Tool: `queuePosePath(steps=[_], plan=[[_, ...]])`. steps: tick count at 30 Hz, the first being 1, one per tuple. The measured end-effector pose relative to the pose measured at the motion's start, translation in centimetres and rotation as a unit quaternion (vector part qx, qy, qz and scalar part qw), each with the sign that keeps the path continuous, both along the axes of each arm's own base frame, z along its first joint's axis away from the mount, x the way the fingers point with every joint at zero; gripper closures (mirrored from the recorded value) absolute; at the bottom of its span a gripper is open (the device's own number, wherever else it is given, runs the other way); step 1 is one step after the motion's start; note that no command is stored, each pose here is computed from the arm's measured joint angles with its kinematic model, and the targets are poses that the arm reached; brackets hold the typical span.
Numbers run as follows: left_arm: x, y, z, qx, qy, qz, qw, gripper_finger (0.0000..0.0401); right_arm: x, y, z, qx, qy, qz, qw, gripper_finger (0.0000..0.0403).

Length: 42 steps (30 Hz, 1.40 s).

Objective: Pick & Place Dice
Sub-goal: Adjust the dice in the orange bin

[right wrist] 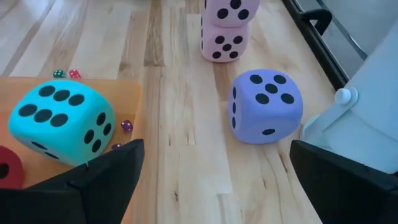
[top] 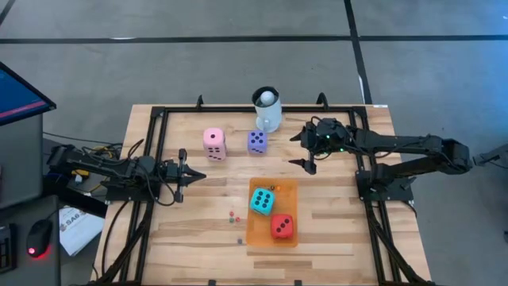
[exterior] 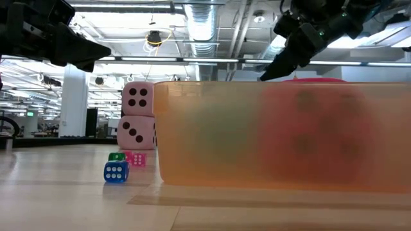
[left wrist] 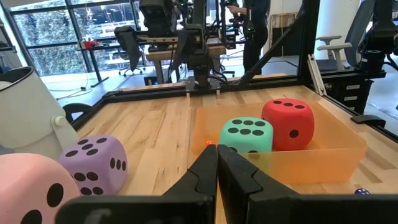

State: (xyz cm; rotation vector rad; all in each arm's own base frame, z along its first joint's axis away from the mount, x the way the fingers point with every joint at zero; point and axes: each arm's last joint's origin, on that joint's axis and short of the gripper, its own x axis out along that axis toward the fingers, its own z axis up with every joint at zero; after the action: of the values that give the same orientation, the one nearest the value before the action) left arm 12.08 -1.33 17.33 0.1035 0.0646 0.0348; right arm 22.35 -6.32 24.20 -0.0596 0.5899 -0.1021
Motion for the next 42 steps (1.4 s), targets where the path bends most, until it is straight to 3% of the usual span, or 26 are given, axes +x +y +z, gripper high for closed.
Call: queuePosePath(steps=[35,42], plan=[[0.0,0.0,0.0,0.0,0.0,0.0,1.0,0.0401,0.53,0.76,0.38,0.007,-0.027,0.011,1.0,0.0006],[0.0,0.0,0.0,0.0,0.0,0.0,1.0,0.0401,0.53,0.76,0.38,0.018,-0.028,0.004,0.999,0.0033]])
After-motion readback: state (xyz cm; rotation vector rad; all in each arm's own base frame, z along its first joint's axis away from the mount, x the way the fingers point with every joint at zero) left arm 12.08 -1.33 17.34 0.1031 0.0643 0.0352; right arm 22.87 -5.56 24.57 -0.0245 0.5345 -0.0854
